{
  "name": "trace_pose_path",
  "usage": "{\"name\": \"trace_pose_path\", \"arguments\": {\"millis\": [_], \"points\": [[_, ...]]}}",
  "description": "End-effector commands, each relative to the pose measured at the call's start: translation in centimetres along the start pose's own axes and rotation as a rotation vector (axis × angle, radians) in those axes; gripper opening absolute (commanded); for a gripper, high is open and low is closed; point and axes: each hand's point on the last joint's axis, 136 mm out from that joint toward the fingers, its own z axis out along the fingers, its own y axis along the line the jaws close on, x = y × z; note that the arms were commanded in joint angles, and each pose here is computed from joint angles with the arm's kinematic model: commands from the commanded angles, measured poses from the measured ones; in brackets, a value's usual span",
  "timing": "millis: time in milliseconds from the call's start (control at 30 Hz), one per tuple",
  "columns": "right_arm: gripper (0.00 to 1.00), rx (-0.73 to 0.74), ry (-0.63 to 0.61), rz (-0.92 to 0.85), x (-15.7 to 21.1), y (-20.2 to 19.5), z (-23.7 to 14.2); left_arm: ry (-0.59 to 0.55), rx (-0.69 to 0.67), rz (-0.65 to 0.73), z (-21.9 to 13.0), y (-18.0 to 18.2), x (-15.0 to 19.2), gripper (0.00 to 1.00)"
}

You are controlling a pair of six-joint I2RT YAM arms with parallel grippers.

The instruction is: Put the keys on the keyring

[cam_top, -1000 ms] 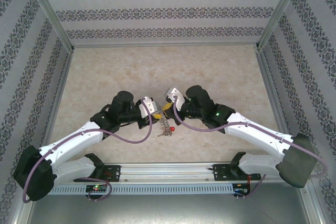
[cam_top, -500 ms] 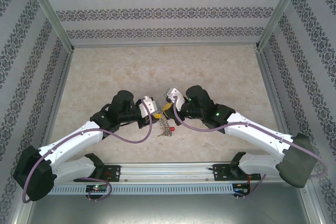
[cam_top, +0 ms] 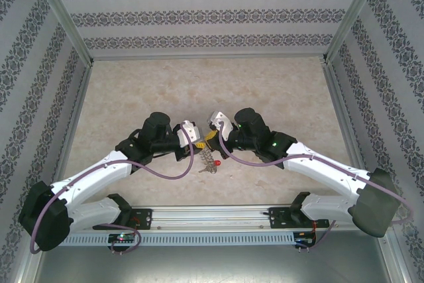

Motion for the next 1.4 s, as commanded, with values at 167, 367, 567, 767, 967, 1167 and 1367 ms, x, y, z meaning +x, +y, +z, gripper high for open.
{"name": "trace_pose_path", "arguments": {"millis": [167, 367, 567, 767, 967, 1167, 1367], "points": [[0.0, -0.02, -0.062, -0.024, -1.8, 0.3, -0.3, 0.009, 0.0, 0.02, -0.1, 0.5, -0.4, 0.21], [0.0, -0.031, -0.062, -0.023, -1.9, 0.4, -0.3, 0.036, -0.015, 0.021, -0.1, 0.8, -0.2, 0.16], [0.0, -0.026, -0.062, -0.022, -2.0, 0.3, -0.2, 0.014, 0.005, 0.024, -0.1, 0.5, -0.6, 0.05], [0.0, 0.049, -0.057, -0.006, -1.8, -0.9, -0.5, 0.014, -0.002, 0.034, -0.2, 0.5, -0.4, 0.0], [0.0, 0.144, -0.012, 0.109, 0.2, -3.4, -0.6, 0.0, -0.034, 0.05, -0.3, 0.7, 0.0, 0.0], [0.0, 0.157, 0.005, 0.164, 1.3, -4.0, -0.4, -0.012, -0.044, 0.05, -0.2, 0.7, 0.1, 0.0], [0.0, 0.148, 0.014, 0.221, 1.6, -4.4, 0.0, -0.016, -0.022, 0.046, 0.1, 0.5, 0.2, 0.0]]}}
